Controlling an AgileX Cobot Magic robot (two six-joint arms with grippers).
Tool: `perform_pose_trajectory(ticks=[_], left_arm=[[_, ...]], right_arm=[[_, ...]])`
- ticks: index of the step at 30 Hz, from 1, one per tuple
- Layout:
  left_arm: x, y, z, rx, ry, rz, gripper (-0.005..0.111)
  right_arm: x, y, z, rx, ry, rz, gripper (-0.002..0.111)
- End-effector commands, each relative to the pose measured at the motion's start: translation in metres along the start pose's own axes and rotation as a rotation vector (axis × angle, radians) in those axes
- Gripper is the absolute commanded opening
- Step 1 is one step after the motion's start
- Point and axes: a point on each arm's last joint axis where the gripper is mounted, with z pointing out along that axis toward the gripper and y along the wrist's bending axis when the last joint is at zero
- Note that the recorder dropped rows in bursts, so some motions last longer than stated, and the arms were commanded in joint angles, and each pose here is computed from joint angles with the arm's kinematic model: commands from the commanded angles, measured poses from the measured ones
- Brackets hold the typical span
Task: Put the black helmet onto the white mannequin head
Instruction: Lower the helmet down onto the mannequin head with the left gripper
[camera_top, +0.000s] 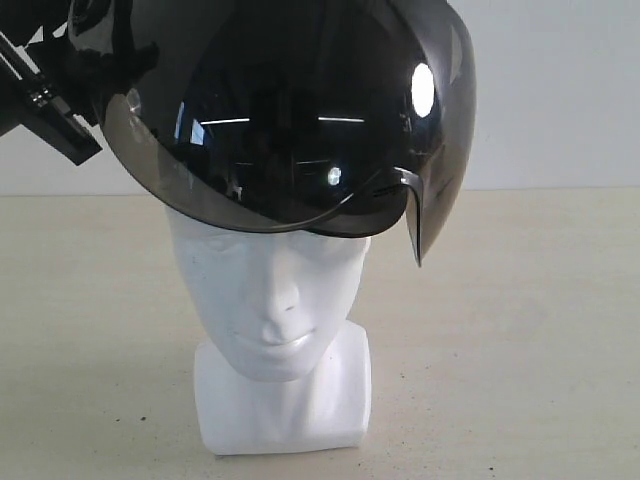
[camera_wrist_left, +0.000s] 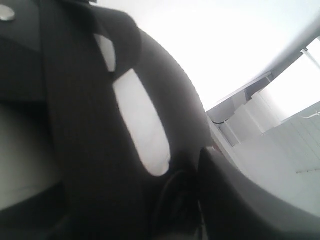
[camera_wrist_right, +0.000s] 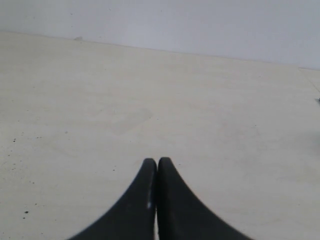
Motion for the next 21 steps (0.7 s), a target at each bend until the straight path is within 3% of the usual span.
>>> perform_pose_trajectory(ticks=[1, 9, 21], left_arm=[[0.0, 0.018, -0.006, -0.164, 0.008, 0.095, 0.004], [-0.009, 0.024, -0.019, -0.191, -0.009, 0.12, 0.004], [0.002, 0.037, -0.03, -0.263, 0.016, 0.114, 0.004]], right_arm=[[-0.001, 0.0, 0.0, 0.005, -0.01, -0.001, 0.0], [-0.001, 0.0, 0.0, 0.005, -0.01, -0.001, 0.0], [-0.001, 0.0, 0.0, 0.005, -0.01, -0.001, 0.0]])
